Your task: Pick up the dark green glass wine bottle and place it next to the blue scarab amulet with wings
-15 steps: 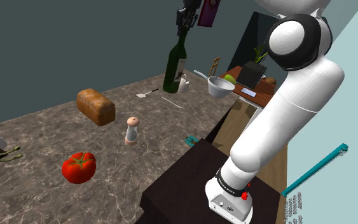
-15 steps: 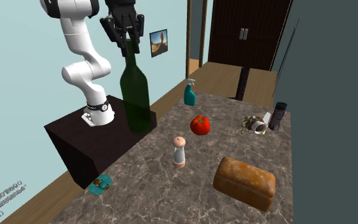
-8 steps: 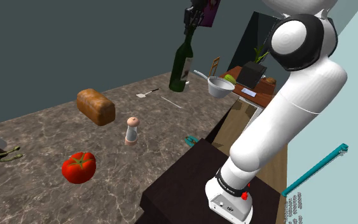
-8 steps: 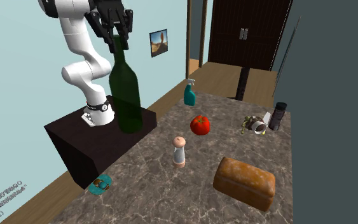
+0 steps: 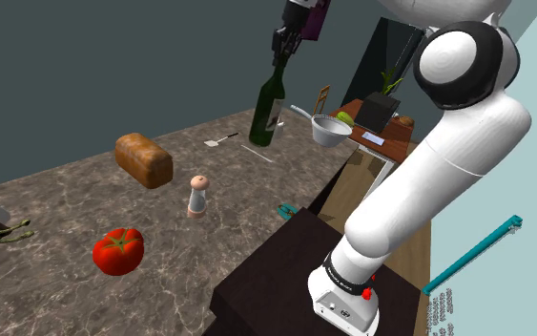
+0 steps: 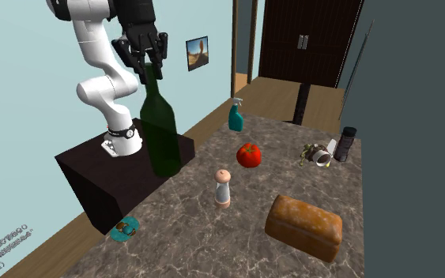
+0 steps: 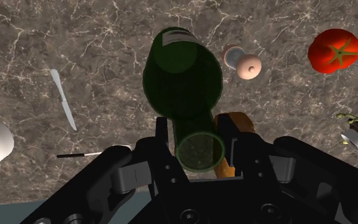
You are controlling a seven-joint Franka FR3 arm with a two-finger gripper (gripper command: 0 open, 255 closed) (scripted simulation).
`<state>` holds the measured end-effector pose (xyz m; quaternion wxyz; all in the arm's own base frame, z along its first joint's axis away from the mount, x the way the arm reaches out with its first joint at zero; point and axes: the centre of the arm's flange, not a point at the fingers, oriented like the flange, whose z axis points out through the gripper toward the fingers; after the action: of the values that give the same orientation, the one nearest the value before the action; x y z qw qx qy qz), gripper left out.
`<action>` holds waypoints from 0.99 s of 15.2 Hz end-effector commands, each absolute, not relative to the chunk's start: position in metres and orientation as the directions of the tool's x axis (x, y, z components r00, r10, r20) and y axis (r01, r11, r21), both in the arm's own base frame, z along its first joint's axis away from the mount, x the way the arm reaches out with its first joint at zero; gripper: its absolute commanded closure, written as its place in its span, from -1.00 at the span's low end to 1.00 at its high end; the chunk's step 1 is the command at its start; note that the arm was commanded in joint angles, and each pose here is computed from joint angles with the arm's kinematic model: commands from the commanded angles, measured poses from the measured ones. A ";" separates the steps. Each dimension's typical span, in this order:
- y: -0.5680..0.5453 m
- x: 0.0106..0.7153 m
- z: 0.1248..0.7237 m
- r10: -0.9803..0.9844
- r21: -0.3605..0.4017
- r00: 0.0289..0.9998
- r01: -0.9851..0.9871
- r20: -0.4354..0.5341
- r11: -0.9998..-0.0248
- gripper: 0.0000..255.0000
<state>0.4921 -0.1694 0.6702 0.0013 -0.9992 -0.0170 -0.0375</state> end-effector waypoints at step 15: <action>-0.170 0.492 0.586 0.034 -0.001 0.997 0.034 0.076 -0.999 1.00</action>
<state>0.4928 -0.1700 0.5901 0.0013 -0.9991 -0.0170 -0.0376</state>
